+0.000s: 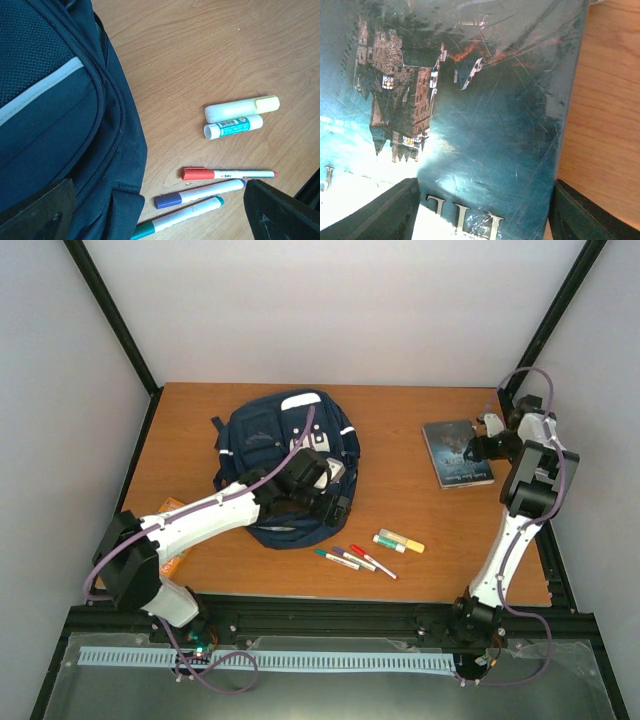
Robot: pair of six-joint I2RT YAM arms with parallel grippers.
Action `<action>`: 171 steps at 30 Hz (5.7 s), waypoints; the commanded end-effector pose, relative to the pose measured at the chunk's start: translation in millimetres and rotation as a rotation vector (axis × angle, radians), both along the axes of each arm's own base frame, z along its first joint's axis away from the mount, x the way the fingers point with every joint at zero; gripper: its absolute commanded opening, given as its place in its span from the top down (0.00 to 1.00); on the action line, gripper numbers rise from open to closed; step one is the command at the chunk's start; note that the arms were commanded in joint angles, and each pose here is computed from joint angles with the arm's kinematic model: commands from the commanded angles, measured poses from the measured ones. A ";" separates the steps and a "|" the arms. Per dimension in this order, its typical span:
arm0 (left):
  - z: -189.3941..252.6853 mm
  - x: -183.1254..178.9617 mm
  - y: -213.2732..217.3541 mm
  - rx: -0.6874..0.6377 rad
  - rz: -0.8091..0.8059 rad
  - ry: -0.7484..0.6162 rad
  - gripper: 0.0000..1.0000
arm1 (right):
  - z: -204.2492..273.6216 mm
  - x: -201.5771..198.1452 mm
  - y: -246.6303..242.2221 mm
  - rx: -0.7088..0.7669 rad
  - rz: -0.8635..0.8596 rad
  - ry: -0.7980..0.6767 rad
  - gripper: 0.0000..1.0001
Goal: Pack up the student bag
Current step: Move the book to the center of the board, then adjust the book at the center of the board, then pick up the book from the center of the board.
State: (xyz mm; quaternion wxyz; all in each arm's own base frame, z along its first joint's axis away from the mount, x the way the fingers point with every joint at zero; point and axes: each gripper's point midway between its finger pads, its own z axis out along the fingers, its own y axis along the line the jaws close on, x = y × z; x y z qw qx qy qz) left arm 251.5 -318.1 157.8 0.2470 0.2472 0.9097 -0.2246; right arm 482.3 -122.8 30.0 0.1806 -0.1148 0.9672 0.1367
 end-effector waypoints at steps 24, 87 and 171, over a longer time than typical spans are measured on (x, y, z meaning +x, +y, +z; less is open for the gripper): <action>-12.5 5.7 -2.9 -0.015 0.029 -0.011 0.06 | 84.1 -84.4 163.4 -0.116 0.518 -0.214 0.25; -18.9 -9.7 -6.8 -0.102 0.011 0.039 0.11 | 61.6 64.6 155.3 0.068 0.204 -0.104 0.24; -110.4 85.9 -216.4 -0.306 0.104 0.481 0.19 | -30.1 -152.3 56.6 0.151 -0.060 0.253 0.58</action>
